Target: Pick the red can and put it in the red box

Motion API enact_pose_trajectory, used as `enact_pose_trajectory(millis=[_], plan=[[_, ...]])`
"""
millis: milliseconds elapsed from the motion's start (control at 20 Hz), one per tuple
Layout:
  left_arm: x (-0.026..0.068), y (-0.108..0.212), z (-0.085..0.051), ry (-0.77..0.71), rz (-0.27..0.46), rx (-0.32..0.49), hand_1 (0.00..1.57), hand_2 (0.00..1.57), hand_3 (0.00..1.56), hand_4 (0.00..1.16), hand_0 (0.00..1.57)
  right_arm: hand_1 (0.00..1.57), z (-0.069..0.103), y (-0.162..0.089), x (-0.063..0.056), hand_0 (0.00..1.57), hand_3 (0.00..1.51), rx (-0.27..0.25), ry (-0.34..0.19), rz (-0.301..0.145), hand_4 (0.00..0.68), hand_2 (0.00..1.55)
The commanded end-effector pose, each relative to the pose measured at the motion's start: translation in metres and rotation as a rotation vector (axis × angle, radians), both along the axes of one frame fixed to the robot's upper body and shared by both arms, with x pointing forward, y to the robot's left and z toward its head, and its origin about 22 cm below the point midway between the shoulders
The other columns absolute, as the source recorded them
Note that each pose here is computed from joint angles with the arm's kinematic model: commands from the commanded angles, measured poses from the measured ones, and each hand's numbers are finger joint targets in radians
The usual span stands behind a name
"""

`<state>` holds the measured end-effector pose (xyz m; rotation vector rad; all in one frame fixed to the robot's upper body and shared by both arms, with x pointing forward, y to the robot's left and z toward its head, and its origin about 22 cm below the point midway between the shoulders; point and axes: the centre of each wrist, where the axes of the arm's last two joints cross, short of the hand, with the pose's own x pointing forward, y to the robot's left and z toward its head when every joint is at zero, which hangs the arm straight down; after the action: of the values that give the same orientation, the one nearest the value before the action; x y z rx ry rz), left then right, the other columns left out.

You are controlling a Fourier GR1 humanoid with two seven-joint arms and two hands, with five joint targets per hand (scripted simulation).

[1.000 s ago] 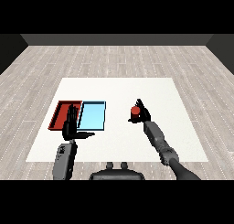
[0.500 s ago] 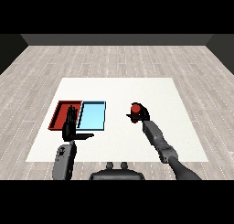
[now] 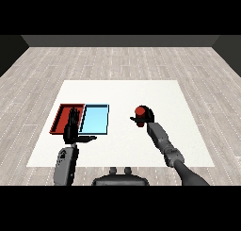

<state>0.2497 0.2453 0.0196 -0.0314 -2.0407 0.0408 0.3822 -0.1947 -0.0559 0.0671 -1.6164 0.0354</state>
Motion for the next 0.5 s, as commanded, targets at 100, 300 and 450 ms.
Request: enact_pose_trajectory(millis=[100,300,450], plan=[[-0.0043,-0.002,0.000,-0.018,-0.038,0.006,0.00,0.00,0.00,0.00,0.00,1.44,0.003,0.024,-0.002,1.44,1.37,-0.025,-0.084,0.009,0.615,1.43],[0.0077,-0.016,-0.001,0.007,-0.057,0.009,0.00,0.00,0.00,0.00,0.00,1.42,0.034,0.006,0.007,1.42,1.37,-0.041,-0.168,0.025,0.619,1.43],[-0.0083,-0.014,0.004,0.023,-0.075,0.027,0.00,0.00,0.00,0.00,0.00,1.44,0.022,-0.003,-0.012,1.44,1.38,-0.035,-0.203,0.018,0.622,1.43]])
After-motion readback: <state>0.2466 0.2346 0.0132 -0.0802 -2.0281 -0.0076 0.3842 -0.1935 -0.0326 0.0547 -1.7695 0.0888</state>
